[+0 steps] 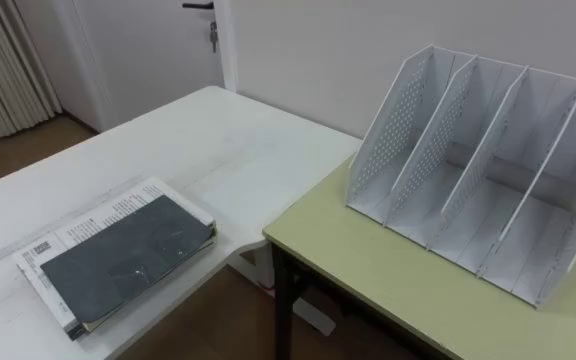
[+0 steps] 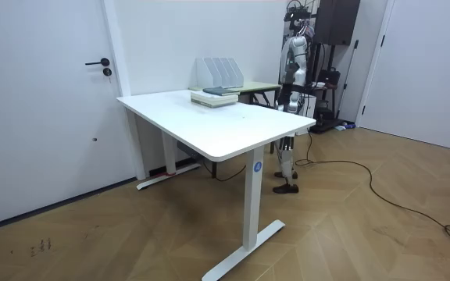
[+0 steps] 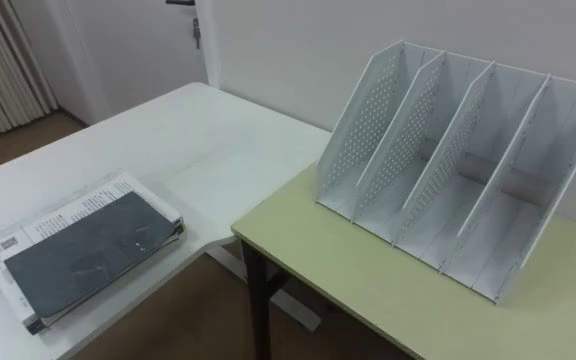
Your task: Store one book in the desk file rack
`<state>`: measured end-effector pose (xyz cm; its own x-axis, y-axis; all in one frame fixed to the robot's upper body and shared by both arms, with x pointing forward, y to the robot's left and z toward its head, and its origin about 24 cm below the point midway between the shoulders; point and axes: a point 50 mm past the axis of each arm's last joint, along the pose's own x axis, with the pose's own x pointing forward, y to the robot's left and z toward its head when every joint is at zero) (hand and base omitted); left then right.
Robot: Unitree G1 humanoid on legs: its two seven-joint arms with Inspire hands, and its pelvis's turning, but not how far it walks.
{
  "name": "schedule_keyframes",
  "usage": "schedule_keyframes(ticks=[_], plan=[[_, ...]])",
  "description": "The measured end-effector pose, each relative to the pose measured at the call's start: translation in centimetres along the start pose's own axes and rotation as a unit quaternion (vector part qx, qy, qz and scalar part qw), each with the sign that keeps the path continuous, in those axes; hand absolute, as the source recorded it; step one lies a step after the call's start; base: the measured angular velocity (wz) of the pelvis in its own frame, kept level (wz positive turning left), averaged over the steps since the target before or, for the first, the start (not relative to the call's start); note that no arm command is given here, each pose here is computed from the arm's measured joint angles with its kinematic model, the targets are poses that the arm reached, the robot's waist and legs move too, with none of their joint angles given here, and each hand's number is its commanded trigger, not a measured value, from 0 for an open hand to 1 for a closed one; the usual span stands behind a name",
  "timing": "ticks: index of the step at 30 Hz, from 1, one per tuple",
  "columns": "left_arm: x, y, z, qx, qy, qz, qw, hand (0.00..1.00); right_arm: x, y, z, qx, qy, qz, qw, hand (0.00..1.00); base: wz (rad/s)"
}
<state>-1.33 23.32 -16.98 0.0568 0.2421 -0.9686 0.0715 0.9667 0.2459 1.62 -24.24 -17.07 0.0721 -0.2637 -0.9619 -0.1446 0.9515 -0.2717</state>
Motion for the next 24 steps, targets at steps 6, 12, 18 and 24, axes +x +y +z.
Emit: schedule_keyframes(ticks=[6,12,18,24], plan=[[0.0,0.0,0.2,0.009,-0.003,0.001,1.000,0.00,0.0,0.0,0.0,0.000,-0.004,0.000,1.000,0.00,0.00],[0.0,0.1,0.4,0.009,-0.005,0.001,1.000,0.00,0.0,0.0,0.0,-0.001,-0.003,0.000,1.000,0.00,0.00],[0.1,0.1,0.8,0.008,-0.012,0.003,1.000,0.00,0.0,-0.1,0.0,0.000,-0.004,-0.001,1.000,0.00,0.00],[-0.2,1.7,4.2,0.011,-0.086,0.033,0.996,0.00,0.0,-0.3,0.3,0.003,-0.019,-0.006,1.000,0.00,0.05]])
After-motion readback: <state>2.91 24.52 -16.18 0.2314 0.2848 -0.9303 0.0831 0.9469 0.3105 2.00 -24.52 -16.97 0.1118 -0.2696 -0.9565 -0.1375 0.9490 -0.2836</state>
